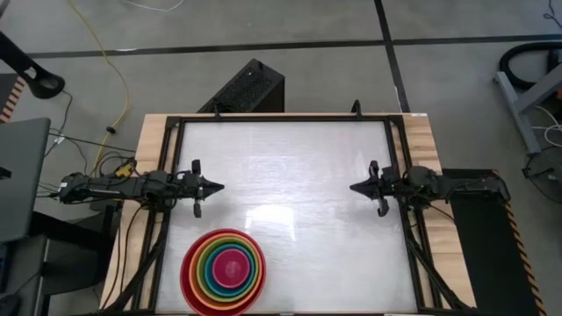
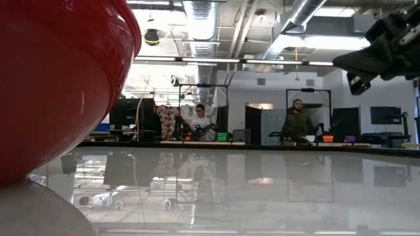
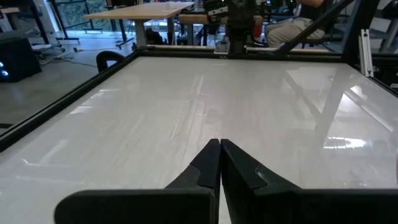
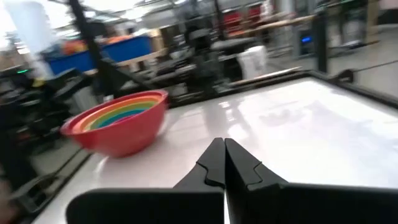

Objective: Nest bowls inside each other
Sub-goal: Return to Home Position

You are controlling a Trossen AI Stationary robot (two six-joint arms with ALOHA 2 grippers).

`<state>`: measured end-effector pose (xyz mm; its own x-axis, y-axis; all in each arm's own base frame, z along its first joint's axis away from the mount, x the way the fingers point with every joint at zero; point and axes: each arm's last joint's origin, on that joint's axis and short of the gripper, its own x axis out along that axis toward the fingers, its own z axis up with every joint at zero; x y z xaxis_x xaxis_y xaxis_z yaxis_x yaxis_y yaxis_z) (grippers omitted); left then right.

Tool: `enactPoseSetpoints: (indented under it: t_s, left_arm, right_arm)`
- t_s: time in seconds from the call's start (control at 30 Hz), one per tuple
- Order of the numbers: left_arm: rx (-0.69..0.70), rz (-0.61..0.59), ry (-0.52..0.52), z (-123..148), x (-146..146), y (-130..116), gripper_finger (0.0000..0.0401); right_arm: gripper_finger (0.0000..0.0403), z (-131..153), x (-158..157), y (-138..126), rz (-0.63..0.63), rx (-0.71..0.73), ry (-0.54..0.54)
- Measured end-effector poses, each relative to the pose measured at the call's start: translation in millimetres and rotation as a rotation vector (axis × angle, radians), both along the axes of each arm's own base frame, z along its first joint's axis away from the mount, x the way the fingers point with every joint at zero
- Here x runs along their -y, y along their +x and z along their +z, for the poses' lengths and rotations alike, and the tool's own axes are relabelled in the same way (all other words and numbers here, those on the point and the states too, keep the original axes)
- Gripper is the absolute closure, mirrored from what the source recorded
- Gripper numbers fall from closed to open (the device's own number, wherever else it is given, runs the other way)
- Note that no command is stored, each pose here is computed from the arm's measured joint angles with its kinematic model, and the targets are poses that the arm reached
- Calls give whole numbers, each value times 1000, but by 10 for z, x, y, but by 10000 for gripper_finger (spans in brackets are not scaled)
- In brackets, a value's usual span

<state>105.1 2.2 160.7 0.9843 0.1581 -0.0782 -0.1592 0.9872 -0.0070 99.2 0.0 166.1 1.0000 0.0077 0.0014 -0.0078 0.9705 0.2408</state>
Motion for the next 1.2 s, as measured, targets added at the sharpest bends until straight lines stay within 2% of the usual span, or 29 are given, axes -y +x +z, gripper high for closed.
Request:
enactPoseSetpoints:
  t_s: [0.3,1.2]
  left_arm:
    - [0,0,0,0,0,0,401]
    - [0,0,0,0,0,0,401]
  right_arm:
    - [368,-6,22,0,-32,-5,3]
    - [370,-15,21,1,-31,-12,0]
